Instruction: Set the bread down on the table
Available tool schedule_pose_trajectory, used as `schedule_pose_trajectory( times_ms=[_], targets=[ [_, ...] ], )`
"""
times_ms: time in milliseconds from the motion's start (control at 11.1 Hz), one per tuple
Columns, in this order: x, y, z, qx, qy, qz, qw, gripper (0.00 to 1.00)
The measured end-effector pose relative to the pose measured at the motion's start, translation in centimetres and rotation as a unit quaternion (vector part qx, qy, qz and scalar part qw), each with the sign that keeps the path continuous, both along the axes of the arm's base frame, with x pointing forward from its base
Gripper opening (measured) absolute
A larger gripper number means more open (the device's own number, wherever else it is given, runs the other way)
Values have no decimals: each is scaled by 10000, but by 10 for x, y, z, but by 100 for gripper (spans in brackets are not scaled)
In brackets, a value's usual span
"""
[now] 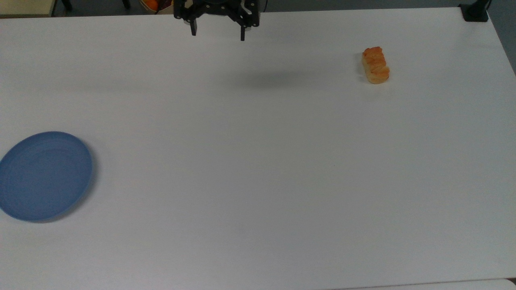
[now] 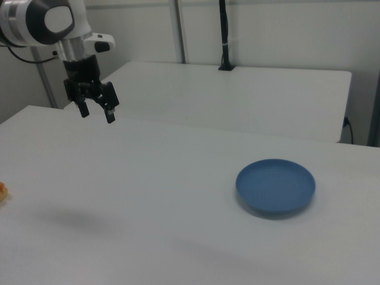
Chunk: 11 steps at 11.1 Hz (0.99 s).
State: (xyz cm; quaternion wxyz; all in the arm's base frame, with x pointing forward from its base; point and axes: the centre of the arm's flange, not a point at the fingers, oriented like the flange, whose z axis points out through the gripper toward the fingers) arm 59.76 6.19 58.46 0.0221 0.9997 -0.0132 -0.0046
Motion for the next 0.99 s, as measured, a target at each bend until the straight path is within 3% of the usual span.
schedule_pose_trajectory(
  times_ms=[361,721,992],
  targets=[
    [-8,-27,-17,-25,145,-41,9999,100],
    [-19,-60,-4,447,34,-357,9984,100],
    [-23,-71,5,532,-43,-467,9975,100]
  ],
)
